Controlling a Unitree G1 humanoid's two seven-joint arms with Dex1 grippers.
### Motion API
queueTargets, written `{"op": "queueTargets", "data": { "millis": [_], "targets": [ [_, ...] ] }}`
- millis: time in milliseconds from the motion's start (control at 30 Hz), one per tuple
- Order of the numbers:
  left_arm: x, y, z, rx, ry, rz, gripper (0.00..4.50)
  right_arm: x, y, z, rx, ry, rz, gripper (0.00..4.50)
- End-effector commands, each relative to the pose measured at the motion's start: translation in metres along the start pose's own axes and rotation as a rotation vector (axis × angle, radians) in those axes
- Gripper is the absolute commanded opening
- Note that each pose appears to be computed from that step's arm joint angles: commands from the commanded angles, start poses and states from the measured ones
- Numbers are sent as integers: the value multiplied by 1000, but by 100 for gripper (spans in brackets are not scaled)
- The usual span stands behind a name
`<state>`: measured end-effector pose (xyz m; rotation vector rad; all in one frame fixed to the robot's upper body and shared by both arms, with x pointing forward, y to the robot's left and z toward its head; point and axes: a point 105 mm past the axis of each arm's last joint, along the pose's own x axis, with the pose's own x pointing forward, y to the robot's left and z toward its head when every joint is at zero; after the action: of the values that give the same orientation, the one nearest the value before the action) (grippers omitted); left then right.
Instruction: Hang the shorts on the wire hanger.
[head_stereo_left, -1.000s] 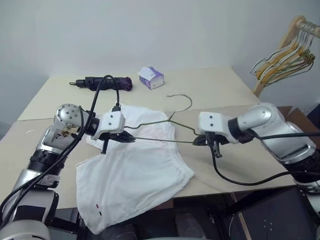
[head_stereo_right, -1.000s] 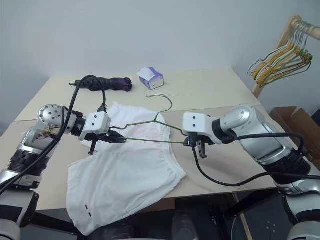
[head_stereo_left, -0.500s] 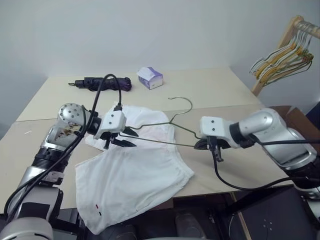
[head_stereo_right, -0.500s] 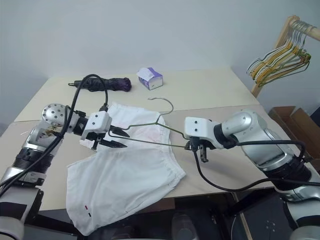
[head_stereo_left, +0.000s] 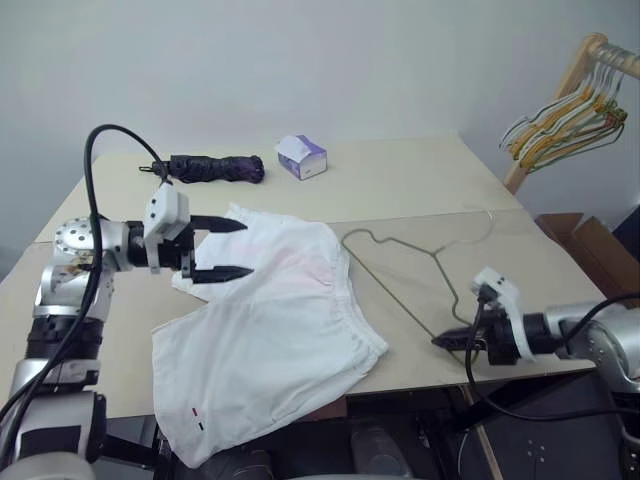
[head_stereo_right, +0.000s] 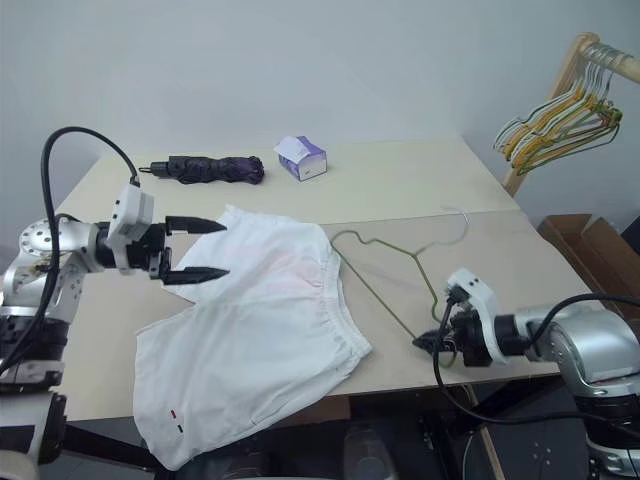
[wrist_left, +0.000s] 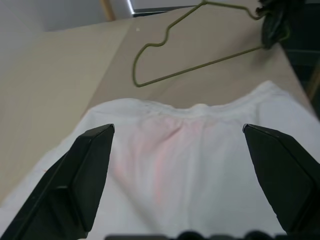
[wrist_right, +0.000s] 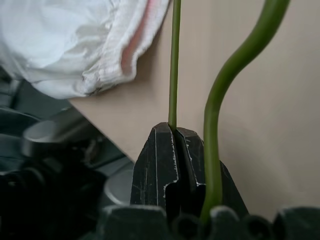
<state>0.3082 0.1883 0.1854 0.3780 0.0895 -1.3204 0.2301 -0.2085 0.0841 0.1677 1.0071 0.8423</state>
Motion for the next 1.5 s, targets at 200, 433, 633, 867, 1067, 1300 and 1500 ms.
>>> {"op": "queueTargets", "data": {
  "millis": [200, 433, 633, 867, 1067, 1300, 1500],
  "targets": [
    [-3, -8, 11, 31, 13, -1, 446, -2, 1, -14, 64, -1, 47, 0],
    [-2, -10, 10, 31, 16, 6, 446, -9, -8, -19, 123, -22, 9, 0],
    [-2, -13, 8, 24, 23, 3, 446, -13, -3, -25, 136, -20, 17, 0],
    [2, -12, 8, 22, 19, -5, 446, -16, 8, -20, 94, -32, 86, 0],
    [4, -13, 9, 25, 13, -6, 446, -17, -2, -8, 89, -69, 44, 0],
    [2, -14, 7, 25, 16, 7, 446, -16, 4, -3, 57, -54, 96, 0],
    [1, -15, 5, 29, 24, 17, 446, -15, 6, -11, 44, 9, 114, 0]
  ]
}}
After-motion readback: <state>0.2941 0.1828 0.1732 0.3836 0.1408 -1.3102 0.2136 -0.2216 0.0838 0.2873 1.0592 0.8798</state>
